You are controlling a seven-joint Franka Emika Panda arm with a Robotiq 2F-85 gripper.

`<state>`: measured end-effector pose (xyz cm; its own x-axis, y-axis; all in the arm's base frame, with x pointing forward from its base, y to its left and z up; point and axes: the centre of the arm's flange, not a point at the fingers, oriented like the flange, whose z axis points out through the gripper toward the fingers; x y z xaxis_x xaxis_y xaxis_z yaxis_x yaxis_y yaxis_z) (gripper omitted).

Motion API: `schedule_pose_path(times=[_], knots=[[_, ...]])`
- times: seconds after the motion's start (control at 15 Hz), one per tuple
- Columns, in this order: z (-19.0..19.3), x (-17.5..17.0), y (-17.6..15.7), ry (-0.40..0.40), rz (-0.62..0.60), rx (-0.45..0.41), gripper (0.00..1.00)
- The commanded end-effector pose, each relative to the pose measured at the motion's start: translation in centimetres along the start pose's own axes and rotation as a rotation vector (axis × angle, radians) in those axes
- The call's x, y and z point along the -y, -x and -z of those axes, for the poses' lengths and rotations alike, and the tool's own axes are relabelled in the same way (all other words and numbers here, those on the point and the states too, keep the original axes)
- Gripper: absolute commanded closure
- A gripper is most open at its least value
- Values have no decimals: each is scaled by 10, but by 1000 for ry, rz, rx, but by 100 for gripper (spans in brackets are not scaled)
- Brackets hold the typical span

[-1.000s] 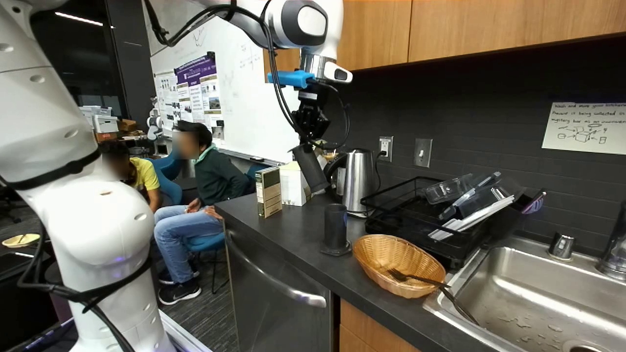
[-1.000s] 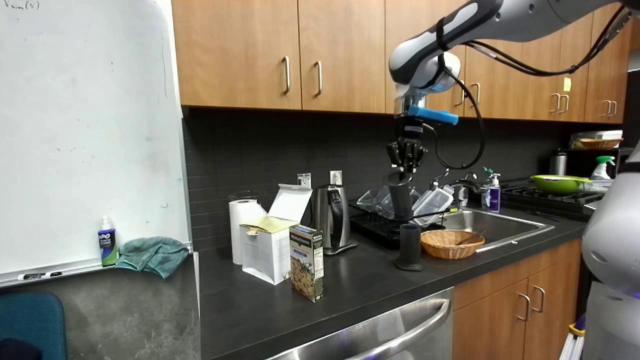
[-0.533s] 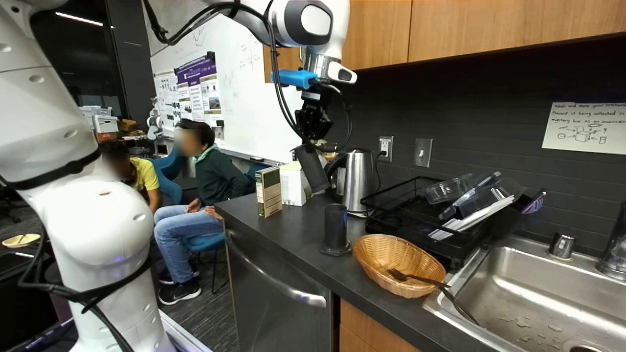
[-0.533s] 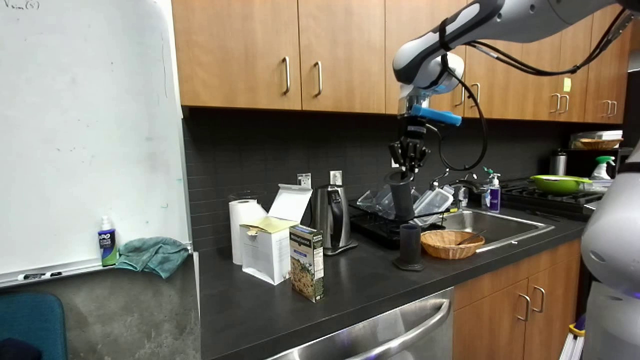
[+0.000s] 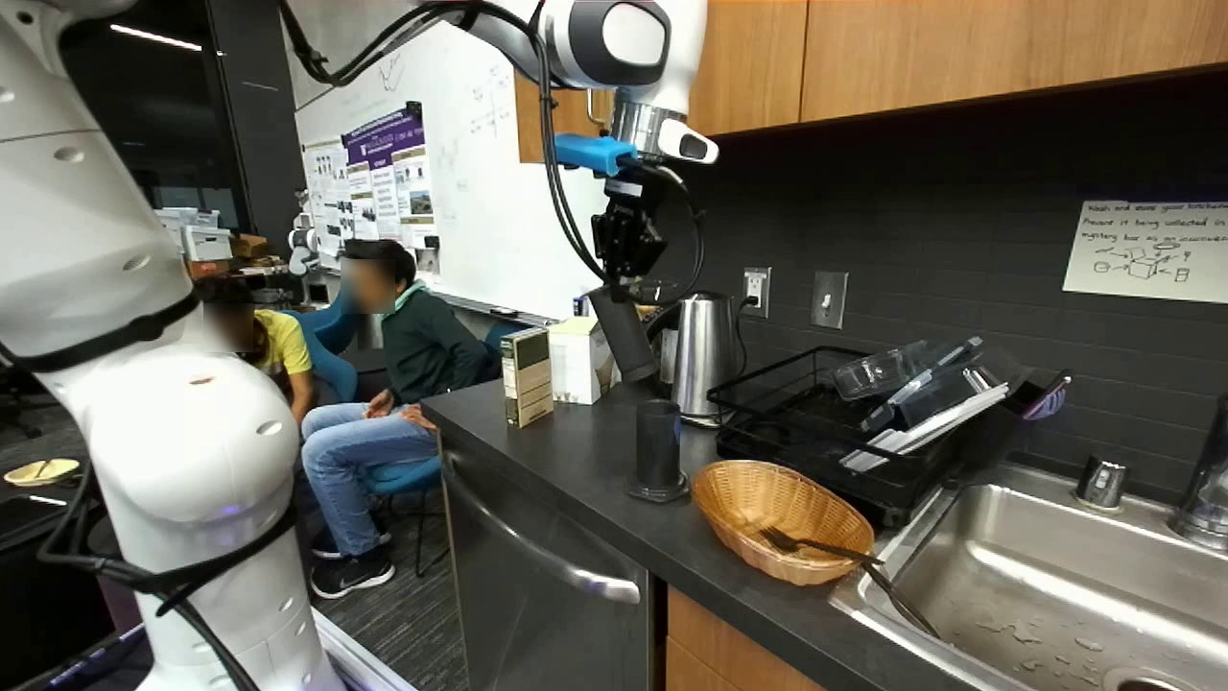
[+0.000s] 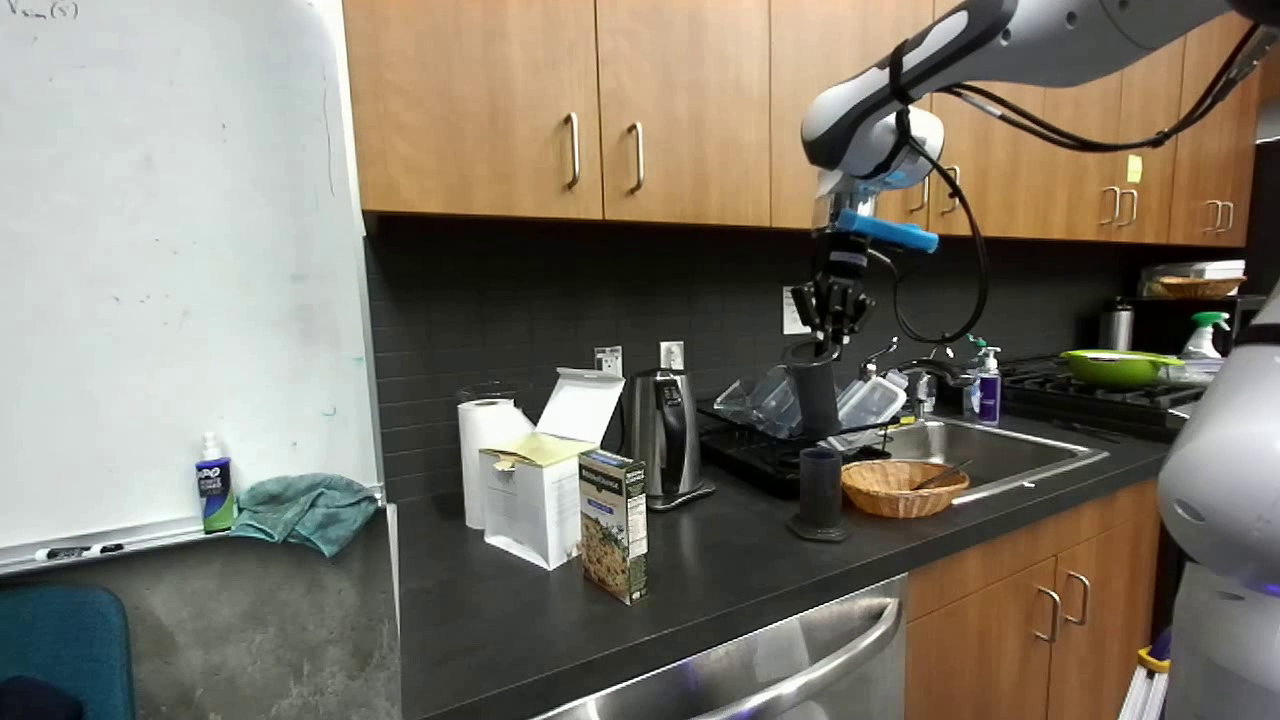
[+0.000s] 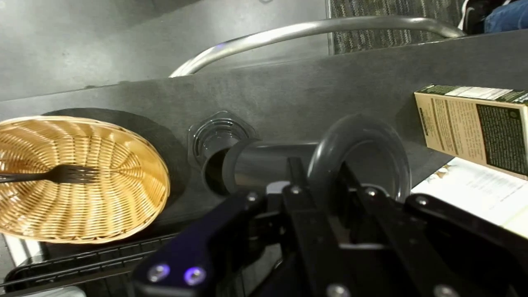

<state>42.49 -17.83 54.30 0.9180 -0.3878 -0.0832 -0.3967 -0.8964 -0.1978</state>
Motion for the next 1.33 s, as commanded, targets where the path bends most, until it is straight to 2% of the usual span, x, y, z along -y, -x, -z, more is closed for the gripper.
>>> schedule_pose_path(times=[0.0, 1.27], knots=[[8, -6, 5, -52, 8, -6, 95], [9, -28, 1, -193, -92, -23, 95]])
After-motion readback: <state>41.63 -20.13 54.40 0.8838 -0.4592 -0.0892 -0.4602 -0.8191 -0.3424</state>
